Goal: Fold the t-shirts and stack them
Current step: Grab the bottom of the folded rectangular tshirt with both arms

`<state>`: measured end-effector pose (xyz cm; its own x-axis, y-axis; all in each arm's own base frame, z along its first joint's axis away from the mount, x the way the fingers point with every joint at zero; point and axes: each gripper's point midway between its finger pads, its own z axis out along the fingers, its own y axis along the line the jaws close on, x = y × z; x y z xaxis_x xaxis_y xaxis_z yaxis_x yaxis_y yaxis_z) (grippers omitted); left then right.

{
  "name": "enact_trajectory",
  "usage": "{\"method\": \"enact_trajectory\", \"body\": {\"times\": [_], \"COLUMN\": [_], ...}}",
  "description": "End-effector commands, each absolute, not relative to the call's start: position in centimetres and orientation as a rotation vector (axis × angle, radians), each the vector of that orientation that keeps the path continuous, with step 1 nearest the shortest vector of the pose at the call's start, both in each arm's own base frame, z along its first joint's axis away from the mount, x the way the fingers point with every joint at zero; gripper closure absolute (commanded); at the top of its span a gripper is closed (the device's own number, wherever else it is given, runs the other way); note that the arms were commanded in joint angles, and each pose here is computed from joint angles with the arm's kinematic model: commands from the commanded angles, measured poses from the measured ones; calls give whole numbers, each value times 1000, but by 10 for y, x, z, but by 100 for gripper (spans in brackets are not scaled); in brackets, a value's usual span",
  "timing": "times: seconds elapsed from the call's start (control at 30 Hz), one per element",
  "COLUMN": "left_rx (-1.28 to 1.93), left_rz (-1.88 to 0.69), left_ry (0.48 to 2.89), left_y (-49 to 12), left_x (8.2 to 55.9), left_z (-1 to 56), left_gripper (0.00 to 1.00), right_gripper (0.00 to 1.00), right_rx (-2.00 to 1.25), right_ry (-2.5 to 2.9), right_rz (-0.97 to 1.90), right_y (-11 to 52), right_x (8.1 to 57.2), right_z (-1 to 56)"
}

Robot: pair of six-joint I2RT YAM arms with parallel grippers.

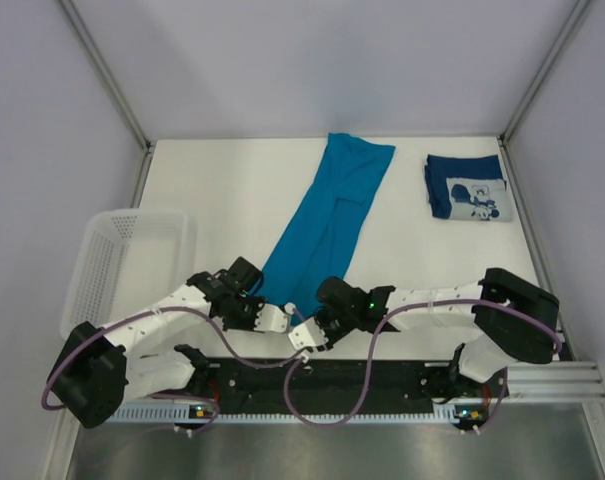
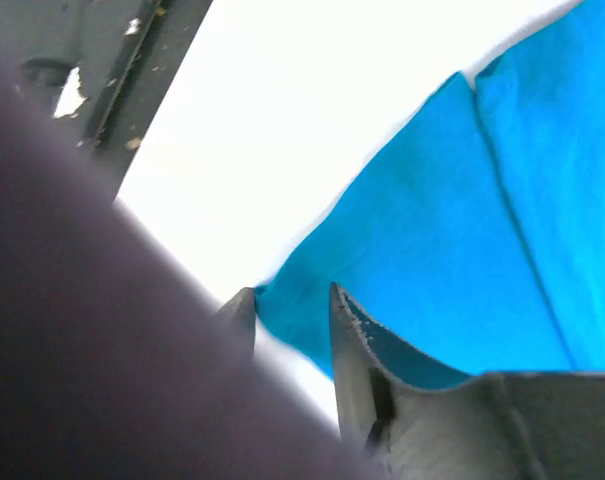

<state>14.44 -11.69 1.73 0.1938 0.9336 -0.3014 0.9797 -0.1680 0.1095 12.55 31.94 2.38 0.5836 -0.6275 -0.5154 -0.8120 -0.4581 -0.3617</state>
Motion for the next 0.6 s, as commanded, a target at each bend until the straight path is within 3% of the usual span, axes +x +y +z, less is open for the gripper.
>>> {"method": "enact_trajectory", "body": {"times": [0.0,0.17,0.3,0.37,0.4,0.43,0.57], "left_rx": [2124,2088,2080,2096,2108,2130,2203], "left_rz": [-193,-130,-172,-268,-332,-392,-492], "left_ry": [1756,1727,1646,1582,1556,1526,1485], "left_y": [-125,-126,-143,-157,-164,-171,-184], "left_x": [167,192,203,198,191,182,154], "left_z": [46,46,55,60,58,56,42], "left_gripper": [66,54,52,46,31,2,1], "right_gripper": [71,100,100,100,100,100,100], "right_rx": [-2333,-2402,-2472,-2494,-2506,-2503,-2492], "right_ry": [1234,1234,1246,1229,1229,1225,1247], "right_rz": [266,224,219,239,249,259,280], "right_y": [304,285,263,256,252,250,241], "right_x": [140,137,126,118,114,111,105], "right_z": [3,0,5,10,10,12,14]}}
